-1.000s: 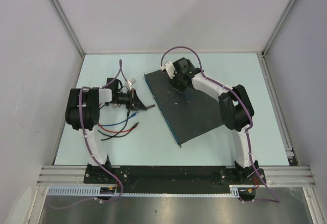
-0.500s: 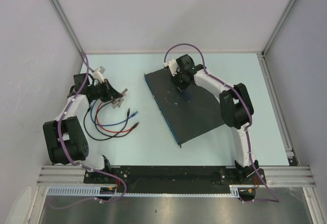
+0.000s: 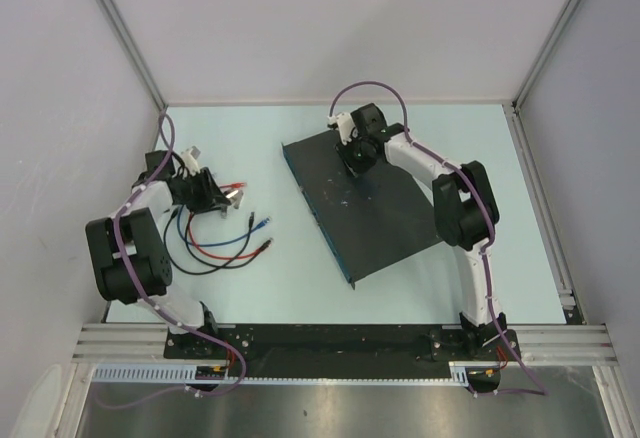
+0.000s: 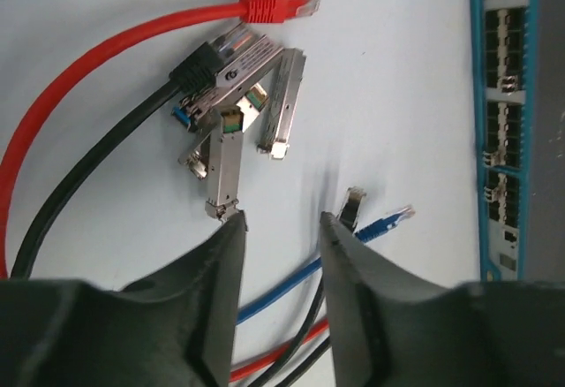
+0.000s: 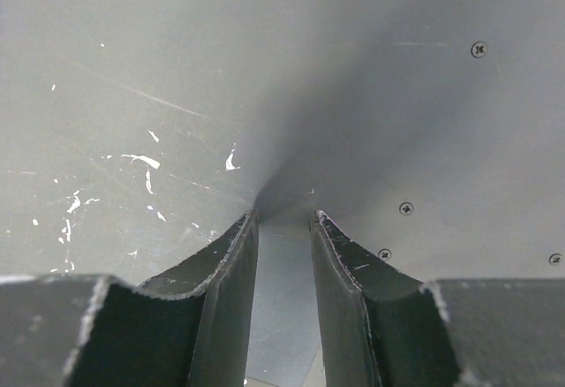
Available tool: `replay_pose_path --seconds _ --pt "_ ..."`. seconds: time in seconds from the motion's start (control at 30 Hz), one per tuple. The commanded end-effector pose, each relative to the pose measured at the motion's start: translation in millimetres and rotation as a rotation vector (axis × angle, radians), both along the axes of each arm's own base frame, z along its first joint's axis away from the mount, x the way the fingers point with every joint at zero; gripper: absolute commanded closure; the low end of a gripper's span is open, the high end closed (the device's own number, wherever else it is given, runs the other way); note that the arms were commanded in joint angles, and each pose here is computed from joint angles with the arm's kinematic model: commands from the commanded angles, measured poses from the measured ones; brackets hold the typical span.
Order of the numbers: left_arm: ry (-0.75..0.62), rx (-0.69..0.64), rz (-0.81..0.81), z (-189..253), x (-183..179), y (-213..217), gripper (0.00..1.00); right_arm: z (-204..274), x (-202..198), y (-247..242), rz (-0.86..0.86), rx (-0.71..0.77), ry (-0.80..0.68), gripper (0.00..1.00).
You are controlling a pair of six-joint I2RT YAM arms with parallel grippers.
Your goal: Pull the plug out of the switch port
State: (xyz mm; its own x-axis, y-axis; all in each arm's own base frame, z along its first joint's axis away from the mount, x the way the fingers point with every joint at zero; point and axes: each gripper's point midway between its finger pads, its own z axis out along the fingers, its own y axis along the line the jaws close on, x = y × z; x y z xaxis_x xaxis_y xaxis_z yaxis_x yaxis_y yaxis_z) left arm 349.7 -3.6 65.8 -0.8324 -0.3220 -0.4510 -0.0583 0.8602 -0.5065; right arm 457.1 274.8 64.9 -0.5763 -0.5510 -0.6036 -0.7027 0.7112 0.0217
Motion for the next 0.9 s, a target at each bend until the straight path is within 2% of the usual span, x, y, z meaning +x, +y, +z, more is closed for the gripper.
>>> replay_pose_path --seconds 0.0,0.07,0.17,0.2,0.23,0.33,0.37,0.43,0.47,0.53,0.57,0.63,0.67,0.73,0.87 --pt "-0.025 0.079 -0.005 13 10 14 0.52 -8 -4 -10 -0.048 0.011 0.052 0.64" --pt "-0.041 0.077 -0.009 18 13 11 0.47 -3 -1 -8 -0.052 0.021 0.043 0.64" --pt "-0.09 0.072 -0.102 27 23 -14 0.42 8 9 -4 -0.07 0.04 0.013 0.61" --pt "-0.12 0.101 -0.145 30 28 -19 0.12 16 15 -3 -0.077 0.048 -0.006 0.6" --pt "-0.139 0.116 -0.2 34 32 -38 0.01 17 19 -5 -0.094 0.042 -0.016 0.6" --pt "-0.213 0.176 -0.314 46 54 -69 0.0 28 34 -10 -0.161 0.03 -0.072 0.56" --pt "-0.238 0.185 -0.317 54 69 -73 0.0 33 38 -12 -0.185 0.032 -0.09 0.45" --pt "-0.258 0.212 -0.367 57 82 -99 0.0 43 48 -17 -0.254 0.029 -0.123 0.41" --pt "-0.312 0.223 -0.37 77 99 -107 0.0 43 48 -20 -0.275 0.025 -0.12 0.36" --pt "-0.302 0.241 -0.362 71 118 -120 0.0 46 52 -26 -0.345 0.004 -0.148 0.31" --pt "-0.349 0.251 -0.347 89 137 -124 0.0 50 51 -25 -0.351 0.008 -0.158 0.25" --pt "-0.326 0.235 -0.301 83 156 -129 0.0 55 50 -25 -0.376 0.021 -0.161 0.21" --pt "-0.375 0.239 -0.278 101 172 -129 0.0 57 49 -24 -0.379 0.021 -0.164 0.18" --pt "-0.389 0.234 -0.276 102 186 -132 0.0 66 49 -25 -0.388 0.024 -0.183 0.18" --pt "-0.53 0.277 -0.28 150 217 -131 0.0 82 52 -33 -0.419 0.015 -0.234 0.15"
